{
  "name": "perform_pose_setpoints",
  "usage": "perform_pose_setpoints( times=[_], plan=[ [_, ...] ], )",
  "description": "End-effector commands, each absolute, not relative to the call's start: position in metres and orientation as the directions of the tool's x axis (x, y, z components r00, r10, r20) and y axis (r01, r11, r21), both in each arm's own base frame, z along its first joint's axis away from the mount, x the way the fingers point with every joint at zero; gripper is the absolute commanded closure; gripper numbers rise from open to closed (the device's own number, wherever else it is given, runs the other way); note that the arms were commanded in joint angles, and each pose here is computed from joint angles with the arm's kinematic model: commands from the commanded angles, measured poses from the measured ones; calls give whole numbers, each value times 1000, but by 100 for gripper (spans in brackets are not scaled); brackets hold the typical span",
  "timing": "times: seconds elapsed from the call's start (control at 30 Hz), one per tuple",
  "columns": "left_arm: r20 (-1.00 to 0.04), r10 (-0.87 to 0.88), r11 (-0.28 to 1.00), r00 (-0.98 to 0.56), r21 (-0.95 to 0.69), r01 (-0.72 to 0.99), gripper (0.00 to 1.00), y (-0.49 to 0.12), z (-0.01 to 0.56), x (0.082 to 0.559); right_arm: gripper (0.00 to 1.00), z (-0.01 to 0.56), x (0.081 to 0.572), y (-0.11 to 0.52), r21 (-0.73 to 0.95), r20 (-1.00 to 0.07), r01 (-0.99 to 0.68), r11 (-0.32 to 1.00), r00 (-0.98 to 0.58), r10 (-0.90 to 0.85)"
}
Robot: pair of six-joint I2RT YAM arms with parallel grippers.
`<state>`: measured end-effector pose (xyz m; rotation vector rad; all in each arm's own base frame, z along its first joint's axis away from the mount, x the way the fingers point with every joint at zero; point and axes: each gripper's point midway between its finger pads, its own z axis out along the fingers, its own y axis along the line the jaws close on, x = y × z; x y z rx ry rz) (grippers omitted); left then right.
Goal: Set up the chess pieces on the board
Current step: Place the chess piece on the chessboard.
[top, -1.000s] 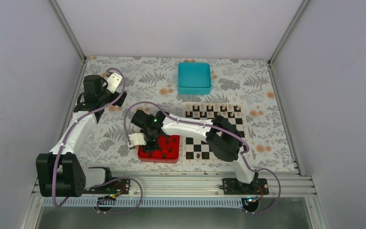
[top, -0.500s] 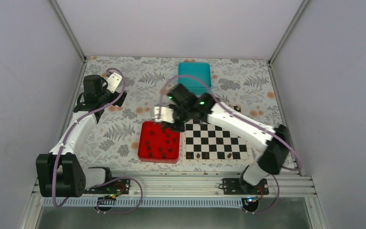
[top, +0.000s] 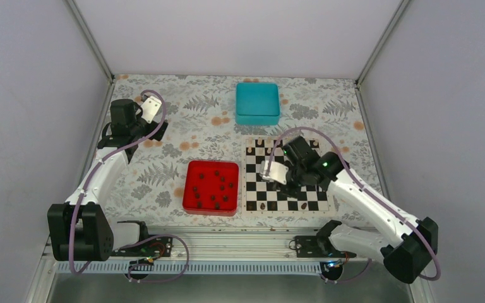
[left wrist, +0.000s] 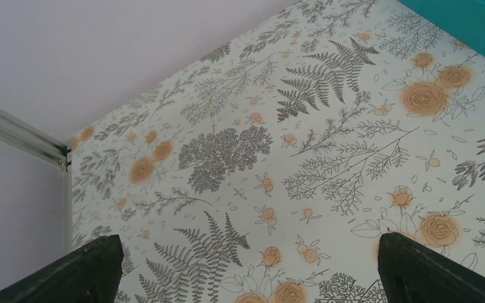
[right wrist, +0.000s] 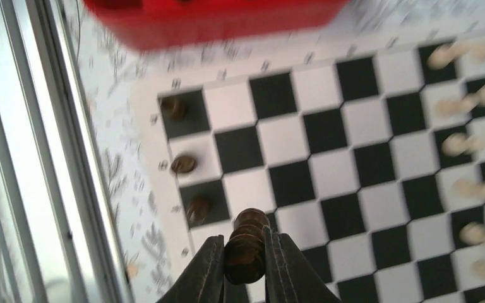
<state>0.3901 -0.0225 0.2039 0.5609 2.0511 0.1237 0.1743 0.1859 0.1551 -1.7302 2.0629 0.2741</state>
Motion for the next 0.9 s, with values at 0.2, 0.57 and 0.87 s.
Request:
perform_pose_setpoints(
  times=[0.2,0.57,0.87],
  plan=[
    [-802,430,893,-415,310,325,0,-20,213,393,96,105,145,139,-112,-367,-970,217,-163,-916],
    [-795,431,896,-427,320,309,0,-16,212,392,96,82,135,137,-63,-318,-994,94,-69,-945],
    [-785,436,896,-440,328,300,0,-13,207,394,96,64,134,140,-46,-305,-998,34,-18,-952]
  ],
)
